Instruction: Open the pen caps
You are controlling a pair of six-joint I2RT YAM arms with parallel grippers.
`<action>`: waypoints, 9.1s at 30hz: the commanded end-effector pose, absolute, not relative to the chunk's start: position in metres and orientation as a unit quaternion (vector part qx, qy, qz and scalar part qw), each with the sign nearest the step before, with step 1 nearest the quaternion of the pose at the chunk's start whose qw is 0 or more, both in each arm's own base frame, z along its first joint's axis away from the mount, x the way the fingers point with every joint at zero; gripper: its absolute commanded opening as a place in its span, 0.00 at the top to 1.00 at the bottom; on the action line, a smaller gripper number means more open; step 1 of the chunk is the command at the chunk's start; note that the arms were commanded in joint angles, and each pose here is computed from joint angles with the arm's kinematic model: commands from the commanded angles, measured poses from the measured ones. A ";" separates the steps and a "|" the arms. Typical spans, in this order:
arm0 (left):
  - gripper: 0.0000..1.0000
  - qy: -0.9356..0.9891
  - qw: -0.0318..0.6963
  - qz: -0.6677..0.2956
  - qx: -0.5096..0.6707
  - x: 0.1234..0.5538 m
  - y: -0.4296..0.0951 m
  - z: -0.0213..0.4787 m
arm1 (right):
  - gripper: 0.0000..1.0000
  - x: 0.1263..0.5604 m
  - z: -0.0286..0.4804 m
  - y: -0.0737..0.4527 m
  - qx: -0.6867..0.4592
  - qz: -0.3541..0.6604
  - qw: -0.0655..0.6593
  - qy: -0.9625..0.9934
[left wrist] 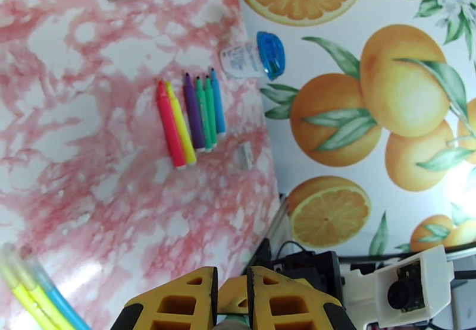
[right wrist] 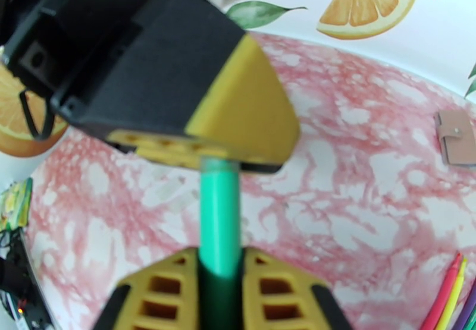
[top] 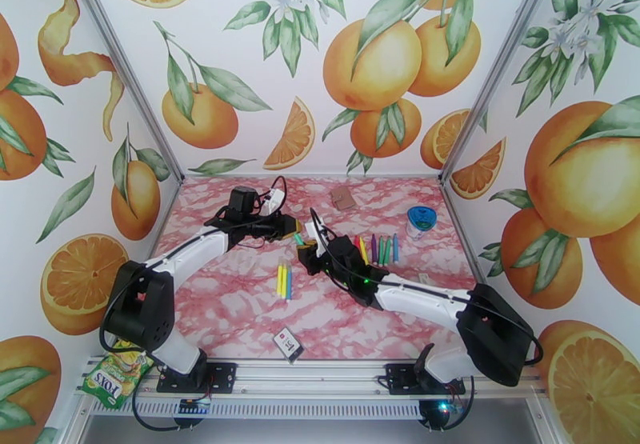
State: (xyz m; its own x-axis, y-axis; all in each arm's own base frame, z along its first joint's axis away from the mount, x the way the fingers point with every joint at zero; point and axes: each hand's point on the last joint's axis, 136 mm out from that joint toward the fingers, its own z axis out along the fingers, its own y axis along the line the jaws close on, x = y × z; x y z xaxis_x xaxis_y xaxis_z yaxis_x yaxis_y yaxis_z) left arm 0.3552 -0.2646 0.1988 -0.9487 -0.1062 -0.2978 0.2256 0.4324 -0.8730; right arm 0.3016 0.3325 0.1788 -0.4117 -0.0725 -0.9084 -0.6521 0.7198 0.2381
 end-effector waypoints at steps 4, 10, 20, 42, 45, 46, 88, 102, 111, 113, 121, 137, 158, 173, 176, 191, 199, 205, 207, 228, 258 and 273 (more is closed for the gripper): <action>1.00 0.816 0.345 -0.463 -0.038 0.446 -0.192 0.233 | 0.97 0.271 0.128 0.313 -0.268 0.248 0.419 0.831; 1.00 0.815 0.352 -0.458 -0.049 0.451 -0.184 0.235 | 0.98 0.270 0.123 0.310 -0.270 0.240 0.415 0.835; 1.00 0.819 0.366 -0.437 -0.068 0.458 -0.171 0.236 | 0.98 0.268 0.117 0.305 -0.274 0.230 0.408 0.840; 1.00 0.819 0.379 -0.420 -0.100 0.468 -0.154 0.239 | 0.99 0.265 0.105 0.297 -0.272 0.215 0.403 0.847; 1.00 0.828 0.372 -0.409 -0.087 0.463 -0.154 0.236 | 0.98 0.266 0.111 0.297 -0.265 0.218 0.414 0.843; 1.00 0.832 0.371 -0.405 -0.079 0.461 -0.154 0.235 | 0.98 0.267 0.113 0.296 -0.262 0.218 0.418 0.842; 1.00 0.976 0.141 -0.116 0.115 0.351 -0.141 0.113 | 0.94 0.342 0.117 0.192 -0.029 0.091 0.463 0.881; 1.00 0.983 0.087 -0.089 0.136 0.349 -0.148 0.072 | 0.94 0.360 0.084 0.177 0.003 0.055 0.431 0.901; 1.00 0.985 0.057 -0.070 0.145 0.343 -0.149 0.050 | 0.94 0.373 0.062 0.173 0.014 0.043 0.409 0.911; 1.00 0.986 0.050 -0.063 0.145 0.341 -0.148 0.045 | 0.93 0.375 0.059 0.172 0.016 0.041 0.406 0.913; 0.99 0.988 0.036 -0.054 0.142 0.339 -0.145 0.033 | 0.93 0.381 0.043 0.173 0.017 0.042 0.388 0.921; 0.90 0.989 0.018 -0.036 0.142 0.337 -0.143 0.018 | 0.85 0.382 0.027 0.170 0.018 0.024 0.366 0.930; 0.78 0.989 0.012 -0.029 0.144 0.334 -0.142 0.017 | 0.74 0.382 0.020 0.164 0.018 -0.001 0.355 0.935; 0.73 0.989 0.031 -0.032 0.143 0.338 -0.144 0.031 | 0.67 0.381 0.033 0.168 0.011 0.015 0.363 0.932; 0.68 0.987 0.058 -0.034 0.143 0.344 -0.145 0.042 | 0.64 0.381 0.042 0.168 0.009 0.018 0.371 0.928; 0.64 0.978 0.145 -0.062 0.135 0.361 -0.154 0.094 | 0.55 0.366 0.081 0.191 -0.035 0.094 0.389 0.916; 0.57 0.971 0.185 -0.109 0.106 0.374 -0.155 0.112 | 0.54 0.337 0.090 0.239 -0.121 0.129 0.376 0.909; 0.57 0.966 0.207 -0.138 0.068 0.379 -0.140 0.119 | 0.53 0.317 0.092 0.282 -0.155 0.182 0.359 0.902; 0.57 0.965 0.214 -0.146 0.052 0.380 -0.132 0.120 | 0.53 0.312 0.091 0.293 -0.158 0.200 0.353 0.900; 0.55 0.966 0.233 -0.112 -0.006 0.365 -0.084 0.104 | 0.53 0.284 0.057 0.364 -0.215 0.205 0.295 0.908; 0.54 0.965 0.238 -0.112 -0.007 0.362 -0.079 0.110 | 0.56 0.286 0.012 0.346 -0.207 0.111 0.254 0.938; 0.54 0.964 0.240 -0.117 -0.007 0.362 -0.080 0.111 | 0.60 0.285 0.011 0.334 -0.205 0.076 0.242 0.945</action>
State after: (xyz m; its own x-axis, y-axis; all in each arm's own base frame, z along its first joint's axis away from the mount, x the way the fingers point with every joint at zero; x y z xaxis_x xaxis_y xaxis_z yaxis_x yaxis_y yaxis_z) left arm 0.3609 -0.0801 0.1028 -0.8991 -0.0666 -0.4327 0.0328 0.9754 -0.2182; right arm 0.2851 0.3369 0.0172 -0.7874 -0.3474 -0.5092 -0.4443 0.8924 0.0783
